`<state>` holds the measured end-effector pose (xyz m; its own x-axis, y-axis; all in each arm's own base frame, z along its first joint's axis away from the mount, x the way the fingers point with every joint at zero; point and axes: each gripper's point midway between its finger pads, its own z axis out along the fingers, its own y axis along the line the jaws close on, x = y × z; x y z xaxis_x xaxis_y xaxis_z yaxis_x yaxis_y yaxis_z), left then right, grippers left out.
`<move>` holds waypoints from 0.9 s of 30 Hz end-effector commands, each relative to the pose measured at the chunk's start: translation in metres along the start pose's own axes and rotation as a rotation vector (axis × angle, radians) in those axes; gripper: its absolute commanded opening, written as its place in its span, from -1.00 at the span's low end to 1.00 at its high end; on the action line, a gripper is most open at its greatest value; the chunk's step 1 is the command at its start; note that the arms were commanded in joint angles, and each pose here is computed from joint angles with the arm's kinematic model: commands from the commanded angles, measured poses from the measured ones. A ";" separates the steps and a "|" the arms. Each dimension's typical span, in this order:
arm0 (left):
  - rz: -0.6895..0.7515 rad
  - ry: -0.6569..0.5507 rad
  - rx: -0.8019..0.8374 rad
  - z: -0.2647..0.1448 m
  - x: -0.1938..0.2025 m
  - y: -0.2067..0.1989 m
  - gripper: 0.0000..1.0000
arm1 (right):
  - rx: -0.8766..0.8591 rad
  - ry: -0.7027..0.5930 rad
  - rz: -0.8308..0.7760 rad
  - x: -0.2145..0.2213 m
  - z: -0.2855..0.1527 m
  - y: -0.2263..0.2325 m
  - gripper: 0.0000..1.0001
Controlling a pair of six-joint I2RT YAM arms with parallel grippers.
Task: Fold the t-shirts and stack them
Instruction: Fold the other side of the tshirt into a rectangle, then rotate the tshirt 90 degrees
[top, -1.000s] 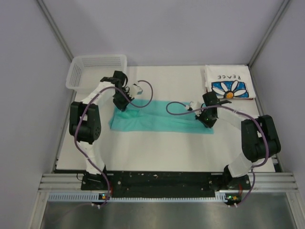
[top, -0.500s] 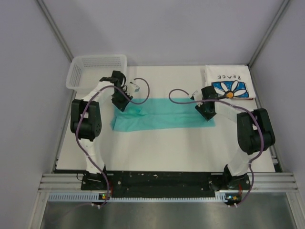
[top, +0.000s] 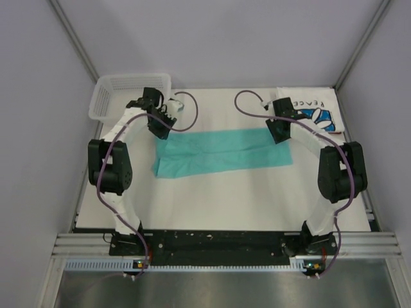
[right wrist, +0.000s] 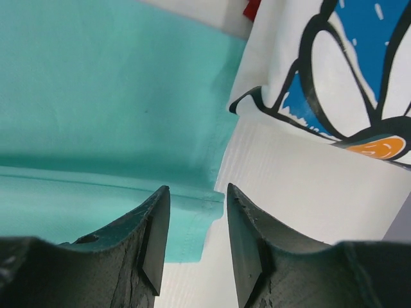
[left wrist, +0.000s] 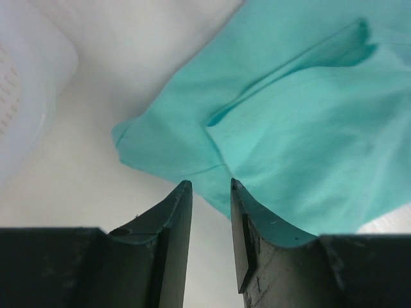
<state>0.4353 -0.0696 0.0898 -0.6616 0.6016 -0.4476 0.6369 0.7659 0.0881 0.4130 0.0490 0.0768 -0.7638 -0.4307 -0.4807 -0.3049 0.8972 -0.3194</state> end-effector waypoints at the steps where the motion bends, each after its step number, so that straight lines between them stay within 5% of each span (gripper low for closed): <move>1: 0.077 -0.114 0.130 -0.043 -0.019 -0.051 -0.30 | -0.010 -0.005 0.128 -0.015 -0.012 -0.016 -0.20; 4: 0.131 -0.104 0.257 -0.049 -0.006 -0.096 -0.32 | -0.027 0.011 0.146 -0.012 -0.018 -0.018 -0.33; 7: 0.151 -0.023 0.315 -0.040 0.024 -0.121 -0.38 | -0.137 0.048 0.131 0.002 -0.032 0.002 -0.68; 11: 0.123 0.082 0.278 -0.018 0.060 -0.120 -0.42 | -0.327 0.087 0.148 0.025 -0.028 0.043 -0.81; 14: 0.094 0.128 0.237 -0.003 0.073 -0.110 -0.43 | -0.239 0.145 0.166 0.027 -0.003 0.032 -0.91; 20: 0.062 0.180 0.127 0.020 0.087 -0.080 -0.44 | -0.096 0.234 0.203 0.034 0.038 0.007 -0.91; 27: 0.072 0.195 0.076 0.038 0.078 -0.062 -0.45 | -0.050 0.532 0.161 0.115 0.025 0.017 -0.87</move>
<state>0.3329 -0.0826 0.0210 -0.6800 0.6894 -0.2495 0.7162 0.6975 -0.0247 0.3947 0.0411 0.0231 -0.9279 -0.2308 -0.2926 -0.1960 0.9700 -0.1438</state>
